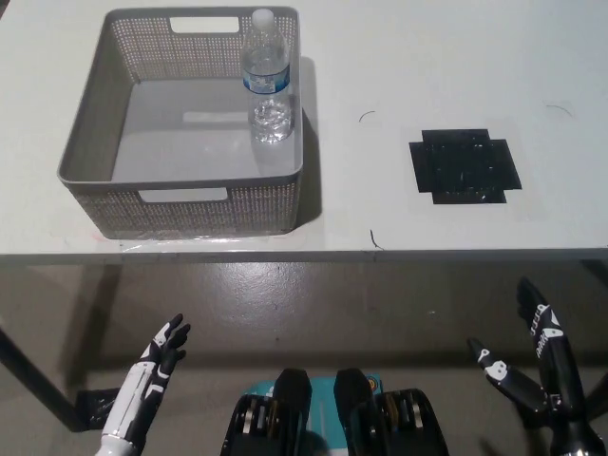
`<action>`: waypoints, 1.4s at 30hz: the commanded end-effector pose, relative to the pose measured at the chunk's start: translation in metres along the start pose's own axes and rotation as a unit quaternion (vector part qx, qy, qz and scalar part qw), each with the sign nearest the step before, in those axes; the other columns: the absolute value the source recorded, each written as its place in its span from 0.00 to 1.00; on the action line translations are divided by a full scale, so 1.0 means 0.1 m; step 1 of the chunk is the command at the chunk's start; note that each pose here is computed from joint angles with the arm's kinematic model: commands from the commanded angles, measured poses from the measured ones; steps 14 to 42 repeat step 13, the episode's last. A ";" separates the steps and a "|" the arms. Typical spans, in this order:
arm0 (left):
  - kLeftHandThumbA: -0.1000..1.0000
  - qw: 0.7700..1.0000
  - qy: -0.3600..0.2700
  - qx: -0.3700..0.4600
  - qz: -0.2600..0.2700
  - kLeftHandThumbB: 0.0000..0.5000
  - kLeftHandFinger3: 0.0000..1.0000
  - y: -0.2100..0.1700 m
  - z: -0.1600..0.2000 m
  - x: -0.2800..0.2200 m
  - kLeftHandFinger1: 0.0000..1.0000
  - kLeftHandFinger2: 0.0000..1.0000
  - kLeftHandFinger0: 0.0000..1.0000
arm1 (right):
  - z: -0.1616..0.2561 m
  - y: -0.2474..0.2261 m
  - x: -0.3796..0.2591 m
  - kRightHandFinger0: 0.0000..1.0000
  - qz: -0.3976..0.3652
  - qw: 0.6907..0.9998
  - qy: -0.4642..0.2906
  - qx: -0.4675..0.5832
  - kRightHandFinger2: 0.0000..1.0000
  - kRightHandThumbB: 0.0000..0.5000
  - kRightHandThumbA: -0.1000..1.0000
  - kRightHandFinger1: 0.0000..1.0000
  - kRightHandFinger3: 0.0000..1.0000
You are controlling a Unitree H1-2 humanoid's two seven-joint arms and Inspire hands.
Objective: Use the right hand to pick up a water botttle and place it into a container on the left side
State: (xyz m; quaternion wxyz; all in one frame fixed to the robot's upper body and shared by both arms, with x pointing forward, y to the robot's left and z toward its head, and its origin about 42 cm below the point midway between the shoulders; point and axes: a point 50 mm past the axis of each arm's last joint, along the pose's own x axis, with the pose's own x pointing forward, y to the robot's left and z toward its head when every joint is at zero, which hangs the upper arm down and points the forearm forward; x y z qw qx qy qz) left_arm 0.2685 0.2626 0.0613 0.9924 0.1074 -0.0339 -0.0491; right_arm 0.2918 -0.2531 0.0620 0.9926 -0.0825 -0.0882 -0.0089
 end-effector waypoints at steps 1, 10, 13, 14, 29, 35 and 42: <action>0.96 1.000 -0.019 0.000 0.012 0.23 1.00 0.03 0.11 0.07 1.00 1.00 1.00 | 0.09 -0.02 0.11 1.00 0.001 1.000 -0.023 -0.007 1.00 0.40 0.80 1.00 1.00; 0.94 1.000 -0.019 0.004 0.010 0.24 1.00 0.04 0.11 0.10 1.00 1.00 1.00 | 0.09 -0.02 0.14 1.00 0.008 1.000 -0.025 -0.009 1.00 0.38 0.78 1.00 1.00; 0.94 1.000 -0.019 0.006 0.009 0.23 1.00 0.05 0.10 0.09 1.00 1.00 1.00 | 0.09 -0.02 0.14 1.00 0.008 1.000 -0.025 -0.009 1.00 0.38 0.78 1.00 1.00; 0.94 1.000 -0.019 0.006 0.009 0.23 1.00 0.05 0.10 0.09 1.00 1.00 1.00 | 0.09 -0.02 0.14 1.00 0.008 1.000 -0.025 -0.009 1.00 0.38 0.78 1.00 1.00; 0.94 1.000 -0.019 0.006 0.009 0.23 1.00 0.05 0.10 0.09 1.00 1.00 1.00 | 0.09 -0.02 0.14 1.00 0.008 1.000 -0.025 -0.009 1.00 0.38 0.78 1.00 1.00; 0.94 1.000 -0.019 0.006 0.009 0.23 1.00 0.05 0.10 0.09 1.00 1.00 1.00 | 0.09 -0.02 0.14 1.00 0.008 1.000 -0.025 -0.009 1.00 0.38 0.78 1.00 1.00; 0.94 1.000 -0.019 0.006 0.009 0.23 1.00 0.05 0.10 0.09 1.00 1.00 1.00 | 0.09 -0.02 0.14 1.00 0.008 1.000 -0.025 -0.009 1.00 0.38 0.78 1.00 1.00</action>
